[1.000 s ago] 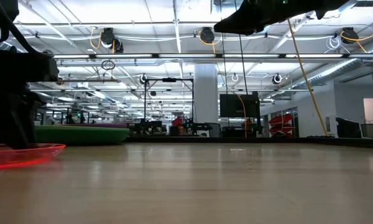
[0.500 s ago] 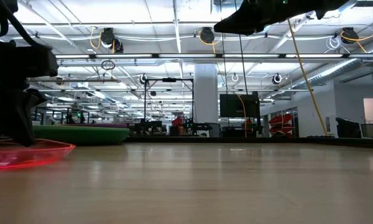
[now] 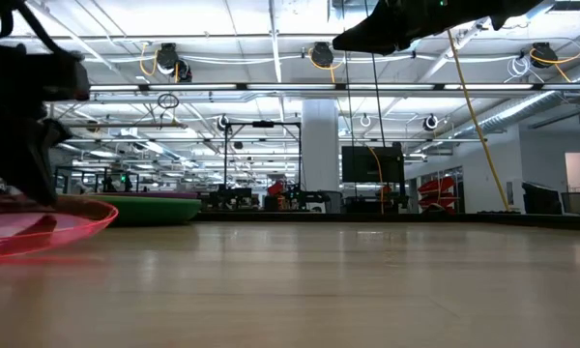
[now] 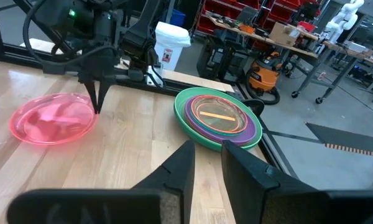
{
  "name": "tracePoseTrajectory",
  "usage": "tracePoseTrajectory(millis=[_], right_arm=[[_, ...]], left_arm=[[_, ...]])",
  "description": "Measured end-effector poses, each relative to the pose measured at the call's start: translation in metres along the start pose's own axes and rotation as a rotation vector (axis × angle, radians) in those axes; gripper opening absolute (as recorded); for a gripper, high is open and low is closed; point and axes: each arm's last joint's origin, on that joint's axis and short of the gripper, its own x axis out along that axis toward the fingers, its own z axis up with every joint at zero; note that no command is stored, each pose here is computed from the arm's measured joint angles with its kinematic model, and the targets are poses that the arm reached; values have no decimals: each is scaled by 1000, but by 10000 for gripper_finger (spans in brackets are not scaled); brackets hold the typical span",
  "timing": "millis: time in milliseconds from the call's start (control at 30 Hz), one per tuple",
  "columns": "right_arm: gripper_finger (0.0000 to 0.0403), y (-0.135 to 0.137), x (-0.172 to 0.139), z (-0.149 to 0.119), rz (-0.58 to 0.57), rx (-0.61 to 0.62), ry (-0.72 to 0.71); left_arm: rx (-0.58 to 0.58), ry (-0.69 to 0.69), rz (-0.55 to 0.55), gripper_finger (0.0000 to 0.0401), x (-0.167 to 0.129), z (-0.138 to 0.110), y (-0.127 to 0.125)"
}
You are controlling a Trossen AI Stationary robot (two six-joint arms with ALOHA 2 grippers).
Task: Stack plastic plates
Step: Stack the transparent pink plate on top of the transparent orange plate
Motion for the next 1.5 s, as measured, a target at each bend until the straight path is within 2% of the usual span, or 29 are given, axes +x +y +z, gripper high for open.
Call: tracePoseTrajectory(millis=[233,400,567,800,1067,1200,1333,1500], right_arm=[[73,0,0,0,0,-1,-1],[73,0,0,0,0,-2,0],[73,0,0,0,0,-4,0],[73,0,0,0,0,-4,0],[73,0,0,0,0,-11,0],[73,0,0,0,0,-11,1],[73,0,0,0,0,-10,0],[73,0,0,0,0,-11,0]], left_arm=[[-31,-14,87,2,-20,18,8],[-135,-75,150,2,-32,35,24],[-240,-90,215,1,-42,46,48],[-327,-161,296,1,-53,55,81],[-455,-250,477,1,-73,56,127],[-483,-271,566,1,-80,56,149],[-498,-265,600,1,-90,58,166],[-565,-311,546,1,-110,64,184]])
